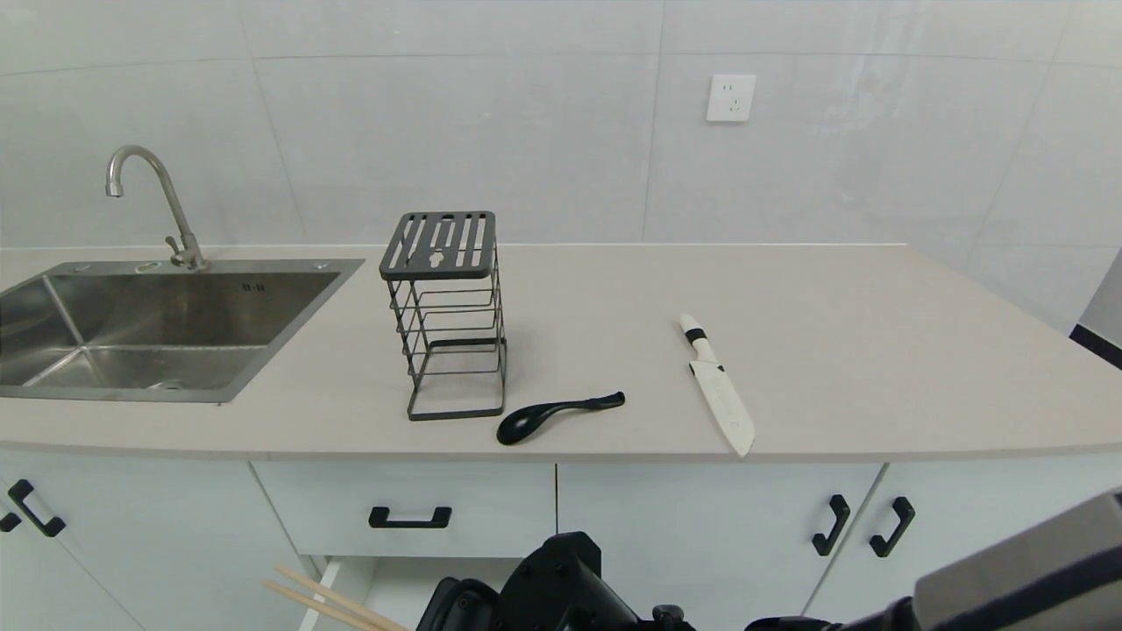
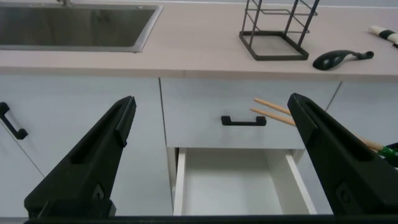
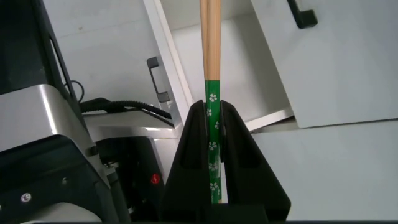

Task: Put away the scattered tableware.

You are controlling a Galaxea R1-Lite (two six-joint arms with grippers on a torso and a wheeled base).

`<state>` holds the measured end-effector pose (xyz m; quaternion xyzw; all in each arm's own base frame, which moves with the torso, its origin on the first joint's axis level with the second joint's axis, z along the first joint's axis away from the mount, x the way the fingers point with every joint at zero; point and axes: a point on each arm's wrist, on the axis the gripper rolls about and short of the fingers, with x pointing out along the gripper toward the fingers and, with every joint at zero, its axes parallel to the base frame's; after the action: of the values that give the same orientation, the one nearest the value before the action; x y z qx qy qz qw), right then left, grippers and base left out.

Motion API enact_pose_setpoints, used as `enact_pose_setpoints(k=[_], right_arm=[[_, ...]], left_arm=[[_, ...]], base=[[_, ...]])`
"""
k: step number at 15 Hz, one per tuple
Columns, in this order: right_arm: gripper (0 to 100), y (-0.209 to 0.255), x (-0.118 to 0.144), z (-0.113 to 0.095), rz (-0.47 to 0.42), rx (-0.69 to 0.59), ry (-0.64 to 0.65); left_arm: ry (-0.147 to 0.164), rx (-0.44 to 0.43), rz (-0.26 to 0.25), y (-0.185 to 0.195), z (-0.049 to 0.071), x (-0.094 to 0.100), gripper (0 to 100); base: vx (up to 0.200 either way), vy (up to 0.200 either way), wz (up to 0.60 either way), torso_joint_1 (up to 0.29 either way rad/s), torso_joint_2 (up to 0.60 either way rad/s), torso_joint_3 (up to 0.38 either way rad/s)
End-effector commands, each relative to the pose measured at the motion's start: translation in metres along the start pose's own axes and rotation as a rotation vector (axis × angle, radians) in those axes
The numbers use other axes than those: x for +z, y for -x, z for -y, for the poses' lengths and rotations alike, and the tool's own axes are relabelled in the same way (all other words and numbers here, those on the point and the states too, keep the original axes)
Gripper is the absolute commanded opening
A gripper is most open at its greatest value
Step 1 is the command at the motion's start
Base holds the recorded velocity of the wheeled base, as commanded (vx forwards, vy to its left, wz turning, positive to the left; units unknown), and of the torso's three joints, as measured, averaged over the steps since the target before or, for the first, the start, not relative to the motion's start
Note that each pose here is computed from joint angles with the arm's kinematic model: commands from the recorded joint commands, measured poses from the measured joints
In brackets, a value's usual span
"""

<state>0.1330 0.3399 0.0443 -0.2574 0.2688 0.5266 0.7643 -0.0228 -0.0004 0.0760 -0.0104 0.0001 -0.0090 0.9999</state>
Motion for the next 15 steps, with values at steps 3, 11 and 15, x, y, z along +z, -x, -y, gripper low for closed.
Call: enact_pose_setpoints(k=[3, 11, 15], right_arm=[[0, -0.026, -0.007, -0.001, -0.039, -0.012, 0.007], [0, -0.061, -0.014, 0.023, -0.068, -0.052, 0.119], [0, -0.062, -0.013, 0.039, -0.070, -0.095, 0.168]], left_arm=[[0.001, 0.000, -0.002, 0.000, 0.000, 0.000, 100], [0.001, 0.000, -0.002, 0.000, 0.000, 0.000, 100], [0.001, 0.000, -0.002, 0.000, 0.000, 0.000, 100]], base=[[0.000, 0.000, 0.00, -0.198, 0.52, 0.321], [0.000, 0.000, 0.00, -0.159, 0.47, 0.311], [0.000, 0.000, 0.00, -0.027, 0.09, 0.064]])
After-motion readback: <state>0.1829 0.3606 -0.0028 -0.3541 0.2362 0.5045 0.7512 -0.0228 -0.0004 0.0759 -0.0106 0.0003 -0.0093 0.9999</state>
